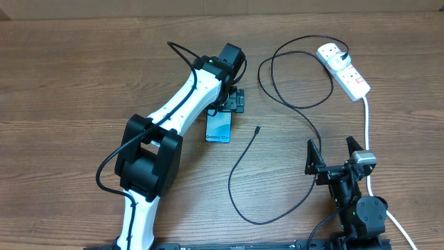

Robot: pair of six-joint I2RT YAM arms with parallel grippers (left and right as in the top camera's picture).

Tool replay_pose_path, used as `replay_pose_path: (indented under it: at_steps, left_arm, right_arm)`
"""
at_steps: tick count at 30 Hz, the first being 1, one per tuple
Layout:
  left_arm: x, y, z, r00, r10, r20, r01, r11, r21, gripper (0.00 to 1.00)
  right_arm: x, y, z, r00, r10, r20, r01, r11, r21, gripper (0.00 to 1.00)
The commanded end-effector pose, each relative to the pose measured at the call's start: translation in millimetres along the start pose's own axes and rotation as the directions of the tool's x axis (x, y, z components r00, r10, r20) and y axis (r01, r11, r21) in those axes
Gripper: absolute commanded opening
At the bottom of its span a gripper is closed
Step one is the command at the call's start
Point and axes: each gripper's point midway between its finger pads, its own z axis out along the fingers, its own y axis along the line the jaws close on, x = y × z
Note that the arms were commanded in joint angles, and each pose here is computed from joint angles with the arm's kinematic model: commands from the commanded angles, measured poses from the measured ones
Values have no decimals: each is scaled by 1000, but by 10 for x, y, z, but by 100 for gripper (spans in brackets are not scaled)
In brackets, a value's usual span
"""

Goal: Plug charger to phone and switch on socket
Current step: 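Close the left gripper on the phone's top edge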

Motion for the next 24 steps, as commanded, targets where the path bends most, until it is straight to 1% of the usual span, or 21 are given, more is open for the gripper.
replay_pose_path:
  at_steps: [1, 10, 18, 22, 24]
  left_arm:
    - [42, -12, 91, 999, 21, -27, -21, 1000, -1, 100]
    - [198, 53, 286, 998, 23, -60, -24, 1000, -15, 100]
    - [196, 56, 287, 998, 28, -58, -29, 999, -16, 100]
    - [178, 61, 289, 996, 72, -51, -73, 997, -18, 100]
    - [178, 60, 289, 996, 72, -51, -73, 997, -18, 100]
  right_arm:
    - [13, -11, 1, 1000, 2, 6, -2, 1000, 3, 100]
    - [13, -11, 1, 1000, 3, 6, -3, 1000, 3, 100]
    - [13, -11, 1, 1000, 2, 6, -2, 1000, 3, 100]
    - [13, -11, 1, 1000, 2, 6, -2, 1000, 3, 100]
    - [13, -11, 1, 1000, 3, 6, -3, 1000, 3, 100]
